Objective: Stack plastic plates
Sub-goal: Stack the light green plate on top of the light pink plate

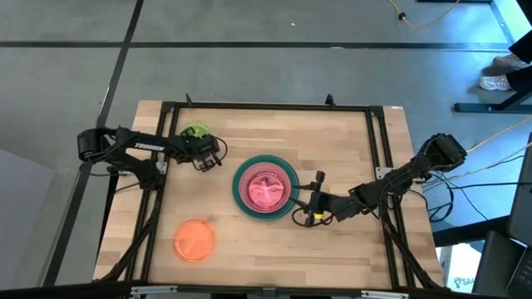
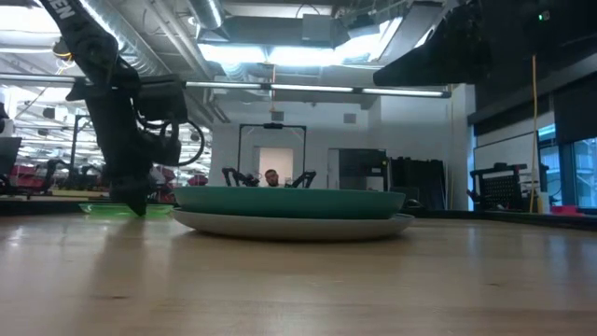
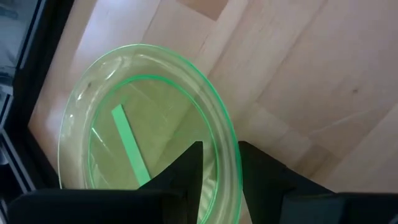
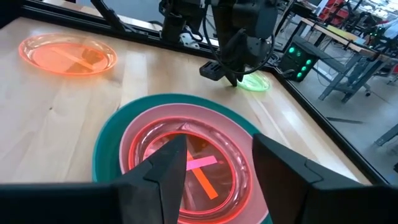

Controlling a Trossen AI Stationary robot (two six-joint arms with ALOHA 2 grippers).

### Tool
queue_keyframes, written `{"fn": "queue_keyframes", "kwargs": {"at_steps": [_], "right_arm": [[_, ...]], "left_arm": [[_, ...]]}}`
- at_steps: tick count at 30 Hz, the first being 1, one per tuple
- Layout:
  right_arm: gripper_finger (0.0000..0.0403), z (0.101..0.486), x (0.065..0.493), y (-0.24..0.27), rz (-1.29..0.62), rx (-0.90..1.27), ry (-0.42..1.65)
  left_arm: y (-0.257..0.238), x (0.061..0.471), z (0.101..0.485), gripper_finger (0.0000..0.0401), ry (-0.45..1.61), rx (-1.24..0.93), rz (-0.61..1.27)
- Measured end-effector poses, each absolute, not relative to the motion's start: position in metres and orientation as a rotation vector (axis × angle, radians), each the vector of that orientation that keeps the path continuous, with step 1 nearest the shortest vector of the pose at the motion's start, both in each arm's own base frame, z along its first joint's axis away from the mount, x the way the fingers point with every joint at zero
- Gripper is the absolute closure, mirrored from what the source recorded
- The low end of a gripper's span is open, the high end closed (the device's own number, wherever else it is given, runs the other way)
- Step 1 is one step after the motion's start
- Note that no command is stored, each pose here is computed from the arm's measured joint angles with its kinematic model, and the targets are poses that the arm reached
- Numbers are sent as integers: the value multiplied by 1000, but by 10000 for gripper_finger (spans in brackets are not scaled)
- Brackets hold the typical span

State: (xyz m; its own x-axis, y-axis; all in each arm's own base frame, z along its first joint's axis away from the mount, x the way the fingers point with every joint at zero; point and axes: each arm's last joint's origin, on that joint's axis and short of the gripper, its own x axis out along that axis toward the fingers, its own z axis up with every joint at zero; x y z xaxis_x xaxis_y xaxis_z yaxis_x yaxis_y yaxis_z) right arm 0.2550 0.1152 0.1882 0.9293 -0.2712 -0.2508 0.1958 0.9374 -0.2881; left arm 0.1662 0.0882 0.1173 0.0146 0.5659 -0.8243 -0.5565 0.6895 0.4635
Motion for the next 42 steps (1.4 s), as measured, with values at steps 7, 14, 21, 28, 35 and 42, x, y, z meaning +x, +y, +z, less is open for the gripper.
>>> {"fn": "queue_keyframes", "kwargs": {"at_steps": [7,14,21,28,35,42], "right_arm": [[226,188,255,115,-242,-262,292],[226,188,255,115,-242,-261,292],[226,188,255,115,-242,-261,292],[226,188,255,115,-242,-262,292],[226,188,255,115,-242,-262,292],[226,188,255,115,-242,-263,294]], "left_arm": [[90,165,116,309,1296,-4,838],[90,166,116,361,1296,-14,820],[91,167,116,394,1281,10,813],[87,179,124,399,1237,87,815],[68,201,140,396,1157,225,799],[34,227,161,396,1051,303,626]]}}
